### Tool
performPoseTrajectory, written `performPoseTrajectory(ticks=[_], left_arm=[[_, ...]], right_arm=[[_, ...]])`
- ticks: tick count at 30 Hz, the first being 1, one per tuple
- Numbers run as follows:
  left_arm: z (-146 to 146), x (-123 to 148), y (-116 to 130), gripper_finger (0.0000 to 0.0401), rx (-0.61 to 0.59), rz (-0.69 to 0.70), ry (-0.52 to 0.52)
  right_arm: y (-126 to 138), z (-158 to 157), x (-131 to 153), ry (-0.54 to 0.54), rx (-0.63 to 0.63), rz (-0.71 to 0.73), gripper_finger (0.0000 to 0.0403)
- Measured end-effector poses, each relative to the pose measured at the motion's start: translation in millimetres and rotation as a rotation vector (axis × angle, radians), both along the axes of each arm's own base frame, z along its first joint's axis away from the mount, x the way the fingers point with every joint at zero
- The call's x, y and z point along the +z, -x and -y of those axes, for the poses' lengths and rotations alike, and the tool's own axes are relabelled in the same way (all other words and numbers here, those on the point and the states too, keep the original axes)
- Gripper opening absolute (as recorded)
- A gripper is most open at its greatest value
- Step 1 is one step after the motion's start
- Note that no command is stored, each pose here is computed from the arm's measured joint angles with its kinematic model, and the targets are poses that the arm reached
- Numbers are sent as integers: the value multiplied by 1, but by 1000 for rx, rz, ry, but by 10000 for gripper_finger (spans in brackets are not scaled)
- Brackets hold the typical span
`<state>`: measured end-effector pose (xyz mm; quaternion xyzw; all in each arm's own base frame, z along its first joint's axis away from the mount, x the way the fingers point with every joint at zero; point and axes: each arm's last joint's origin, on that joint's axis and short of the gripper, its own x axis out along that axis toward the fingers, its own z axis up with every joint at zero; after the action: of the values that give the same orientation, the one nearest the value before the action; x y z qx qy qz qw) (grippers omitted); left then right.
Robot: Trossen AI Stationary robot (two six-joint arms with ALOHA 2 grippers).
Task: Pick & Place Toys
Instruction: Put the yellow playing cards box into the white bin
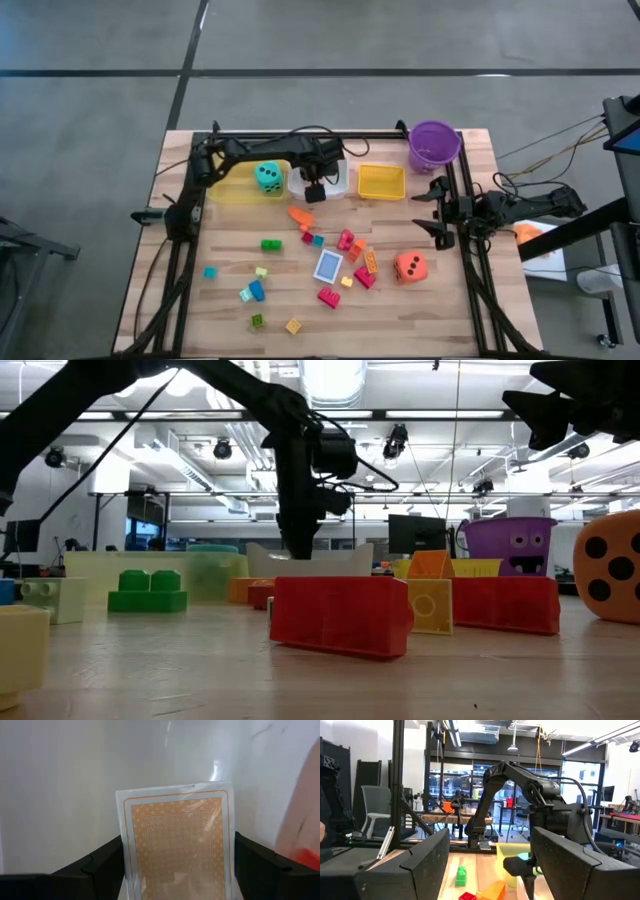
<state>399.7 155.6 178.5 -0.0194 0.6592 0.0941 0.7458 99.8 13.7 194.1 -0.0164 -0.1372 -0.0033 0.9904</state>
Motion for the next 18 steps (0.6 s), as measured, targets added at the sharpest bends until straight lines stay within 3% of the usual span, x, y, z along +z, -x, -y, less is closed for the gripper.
performPoseTrajectory(ticks=[18], left_arm=[[-15,-5,1,291,-15,22,-8]], right_arm=[[0,0,0,1,0,0,280]])
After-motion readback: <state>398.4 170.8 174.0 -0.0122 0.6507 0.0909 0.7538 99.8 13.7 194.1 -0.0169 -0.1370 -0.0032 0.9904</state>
